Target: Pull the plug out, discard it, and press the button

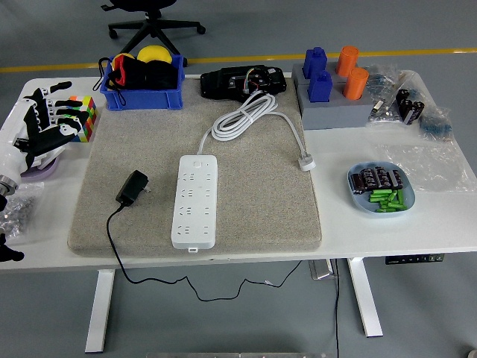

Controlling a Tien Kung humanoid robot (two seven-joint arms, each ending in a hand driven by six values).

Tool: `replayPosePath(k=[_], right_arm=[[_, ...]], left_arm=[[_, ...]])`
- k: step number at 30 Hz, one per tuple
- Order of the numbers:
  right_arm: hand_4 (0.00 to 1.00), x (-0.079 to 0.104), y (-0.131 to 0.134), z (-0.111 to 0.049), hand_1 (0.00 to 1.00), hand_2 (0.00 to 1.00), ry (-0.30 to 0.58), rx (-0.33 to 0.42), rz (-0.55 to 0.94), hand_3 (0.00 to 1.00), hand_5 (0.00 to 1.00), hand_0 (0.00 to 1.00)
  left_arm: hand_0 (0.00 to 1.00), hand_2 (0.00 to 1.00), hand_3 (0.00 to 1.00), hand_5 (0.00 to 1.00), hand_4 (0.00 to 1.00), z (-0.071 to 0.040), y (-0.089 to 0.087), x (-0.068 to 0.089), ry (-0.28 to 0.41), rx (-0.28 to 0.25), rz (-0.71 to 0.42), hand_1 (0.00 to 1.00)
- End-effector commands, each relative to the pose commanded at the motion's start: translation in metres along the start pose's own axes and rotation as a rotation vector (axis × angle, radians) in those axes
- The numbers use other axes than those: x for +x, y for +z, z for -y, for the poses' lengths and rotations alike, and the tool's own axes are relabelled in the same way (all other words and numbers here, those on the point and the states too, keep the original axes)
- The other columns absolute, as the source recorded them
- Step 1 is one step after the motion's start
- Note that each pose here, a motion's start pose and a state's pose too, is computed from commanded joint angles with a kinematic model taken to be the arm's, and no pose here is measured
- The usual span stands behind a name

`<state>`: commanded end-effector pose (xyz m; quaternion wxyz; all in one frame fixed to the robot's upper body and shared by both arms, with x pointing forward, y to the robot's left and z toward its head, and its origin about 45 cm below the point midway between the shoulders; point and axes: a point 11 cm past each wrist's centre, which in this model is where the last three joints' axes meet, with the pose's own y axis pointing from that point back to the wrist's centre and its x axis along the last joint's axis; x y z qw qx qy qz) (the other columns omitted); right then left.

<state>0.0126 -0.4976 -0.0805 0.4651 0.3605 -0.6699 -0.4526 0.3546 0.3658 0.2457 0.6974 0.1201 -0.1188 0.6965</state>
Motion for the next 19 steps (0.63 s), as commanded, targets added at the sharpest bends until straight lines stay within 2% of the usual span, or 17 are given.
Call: replayPosePath(k=[19], right_arm=[[0.76,-0.0006,0.0039,0.0002,0.683,0.666,-0.001,-0.008,-0.005,0.675,0.663,0.749]], left_arm=[[0.496,0.572,0.83,0.164,0.72,0.0034,0.0026,-0.0023,-0.013,0.001,0.01,0.555]])
